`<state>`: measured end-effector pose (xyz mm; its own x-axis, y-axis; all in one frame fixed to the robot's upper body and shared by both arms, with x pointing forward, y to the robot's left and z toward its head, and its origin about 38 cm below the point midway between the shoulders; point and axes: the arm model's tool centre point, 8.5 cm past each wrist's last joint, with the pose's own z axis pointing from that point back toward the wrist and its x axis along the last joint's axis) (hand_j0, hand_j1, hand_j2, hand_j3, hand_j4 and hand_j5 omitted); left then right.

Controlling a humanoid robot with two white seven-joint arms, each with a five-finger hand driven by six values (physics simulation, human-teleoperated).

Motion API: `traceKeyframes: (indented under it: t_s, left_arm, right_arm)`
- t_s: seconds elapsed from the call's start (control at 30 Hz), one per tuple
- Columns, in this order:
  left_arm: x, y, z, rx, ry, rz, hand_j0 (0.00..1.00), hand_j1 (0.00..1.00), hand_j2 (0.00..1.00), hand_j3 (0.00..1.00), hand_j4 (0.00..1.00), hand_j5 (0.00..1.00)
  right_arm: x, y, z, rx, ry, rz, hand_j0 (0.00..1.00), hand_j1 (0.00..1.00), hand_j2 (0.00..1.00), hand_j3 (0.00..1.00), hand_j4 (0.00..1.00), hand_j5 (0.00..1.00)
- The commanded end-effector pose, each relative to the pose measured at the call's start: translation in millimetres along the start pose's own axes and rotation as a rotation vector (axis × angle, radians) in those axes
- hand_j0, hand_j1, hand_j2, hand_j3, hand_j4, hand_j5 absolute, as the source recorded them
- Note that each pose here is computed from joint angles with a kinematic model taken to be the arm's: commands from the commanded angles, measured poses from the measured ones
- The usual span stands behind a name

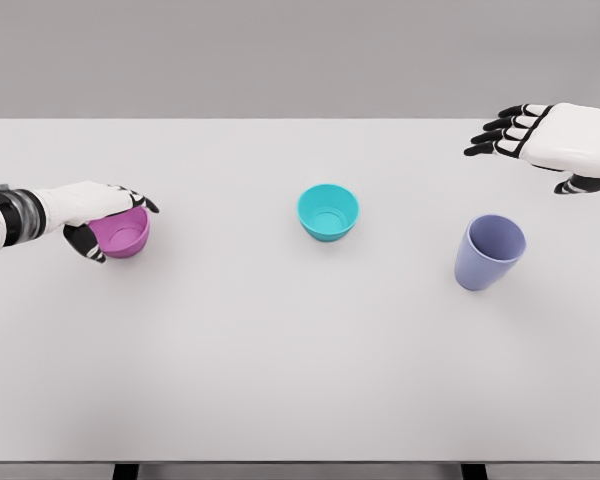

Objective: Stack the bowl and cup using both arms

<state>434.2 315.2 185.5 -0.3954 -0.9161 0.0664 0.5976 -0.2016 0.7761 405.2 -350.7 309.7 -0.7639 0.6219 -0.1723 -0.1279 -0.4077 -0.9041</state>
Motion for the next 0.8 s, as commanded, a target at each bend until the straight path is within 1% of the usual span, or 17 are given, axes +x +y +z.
traceKeyframes:
  t_s: [0.0,0.03,0.17,0.27,0.53,0.6,0.77]
  left_arm:
    - [0,-0.3,0,-0.001,0.000,-0.001,0.79,0.79,0.79,0.79,0.79,0.79]
    - [0,-0.3,0,-0.001,0.000,-0.001,0.76,0.76,0.76,0.76,0.76,0.76]
    - [0,1.0,1,0.002,0.000,-0.001,0.73,0.73,0.73,0.73,0.73,0.73]
    - [1,6.0,3,0.014,-0.005,-0.004,0.68,0.68,0.68,0.68,0.68,0.68]
    - [8,14.1,9,0.036,-0.022,-0.018,0.64,0.64,0.64,0.64,0.64,0.64]
    - [13,21.2,12,0.053,-0.033,-0.033,0.63,0.63,0.63,0.63,0.63,0.63]
    - [23,30.8,16,0.077,-0.054,-0.060,0.62,0.62,0.62,0.62,0.62,0.62]
  right_arm:
    - [-0.4,-0.4,1,-0.002,0.001,-0.004,1.00,1.00,1.00,1.00,1.00,1.00]
    - [-0.5,-0.3,1,-0.001,0.002,-0.003,1.00,1.00,1.00,1.00,1.00,1.00]
    - [-0.5,-0.3,1,-0.001,0.002,-0.003,1.00,1.00,1.00,1.00,1.00,1.00]
    - [-0.3,-0.3,0,-0.002,0.001,-0.004,1.00,1.00,1.00,1.00,1.00,1.00]
    - [-0.2,-0.4,0,-0.003,0.000,-0.005,1.00,1.00,1.00,1.00,1.00,1.00]
    - [-0.2,-0.4,0,-0.003,0.000,-0.005,1.00,1.00,1.00,1.00,1.00,1.00]
    - [-0.2,-0.4,0,-0.003,0.000,-0.005,1.00,1.00,1.00,1.00,1.00,1.00]
